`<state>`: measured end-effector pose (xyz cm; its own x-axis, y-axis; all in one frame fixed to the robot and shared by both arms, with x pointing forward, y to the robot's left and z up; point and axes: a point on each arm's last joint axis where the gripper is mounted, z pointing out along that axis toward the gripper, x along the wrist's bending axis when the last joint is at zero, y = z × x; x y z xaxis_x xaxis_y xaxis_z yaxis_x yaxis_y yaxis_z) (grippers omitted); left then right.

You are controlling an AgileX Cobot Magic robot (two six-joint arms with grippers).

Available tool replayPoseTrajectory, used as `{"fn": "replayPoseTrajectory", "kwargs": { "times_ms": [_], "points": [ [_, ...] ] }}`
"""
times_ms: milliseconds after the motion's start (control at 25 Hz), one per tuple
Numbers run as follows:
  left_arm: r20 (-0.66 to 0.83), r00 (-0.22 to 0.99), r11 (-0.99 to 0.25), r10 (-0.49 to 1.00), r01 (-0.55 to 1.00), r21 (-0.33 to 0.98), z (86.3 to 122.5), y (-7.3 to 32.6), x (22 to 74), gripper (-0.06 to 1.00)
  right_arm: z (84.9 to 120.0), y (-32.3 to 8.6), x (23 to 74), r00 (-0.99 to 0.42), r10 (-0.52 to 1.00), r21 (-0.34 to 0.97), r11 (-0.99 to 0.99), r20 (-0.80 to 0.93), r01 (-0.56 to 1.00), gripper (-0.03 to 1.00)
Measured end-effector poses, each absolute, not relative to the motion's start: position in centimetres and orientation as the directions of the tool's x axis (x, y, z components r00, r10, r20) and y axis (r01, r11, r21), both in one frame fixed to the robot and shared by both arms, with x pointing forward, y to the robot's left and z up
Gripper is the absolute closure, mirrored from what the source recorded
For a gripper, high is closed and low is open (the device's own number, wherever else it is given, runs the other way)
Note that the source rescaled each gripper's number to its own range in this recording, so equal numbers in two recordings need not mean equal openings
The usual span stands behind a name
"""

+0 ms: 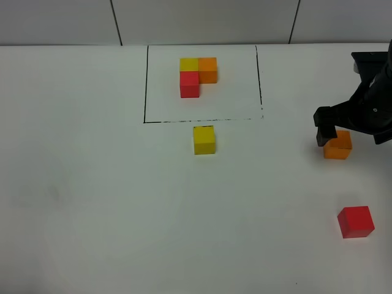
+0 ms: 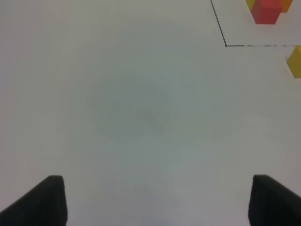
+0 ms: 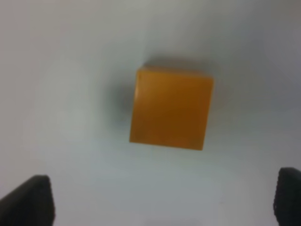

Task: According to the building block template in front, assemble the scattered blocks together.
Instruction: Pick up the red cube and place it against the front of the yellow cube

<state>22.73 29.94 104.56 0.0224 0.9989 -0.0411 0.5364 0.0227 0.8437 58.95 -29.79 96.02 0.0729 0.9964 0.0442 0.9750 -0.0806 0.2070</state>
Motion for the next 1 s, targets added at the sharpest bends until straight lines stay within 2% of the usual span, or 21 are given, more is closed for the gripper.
{"fn": "replayPoseTrajectory", "kwargs": {
  "times_ms": [200,520,1000],
  "points": [
    [-0.041,0.022,0.023,0.999,0.536,0.844,104.6,29.9,22.7,0.29,94.9,-29.9,56.9,0.073,0.997,0.144,-0.077,0.034,0.987,0.06],
    [-0.041,0.022,0.023,0.999,0.536,0.844,104.6,29.9,22.7,0.29,95.2,-29.9,52.4,0.078,0.997,0.134,-0.081,0.031,0.988,0.06],
    [-0.041,0.022,0.023,0.999,0.538,0.843,104.6,29.9,22.8,0.29,92.2,-28.7,48.1,0.099,0.993,0.063,-0.103,0.062,0.993,0.07]
  ]
}}
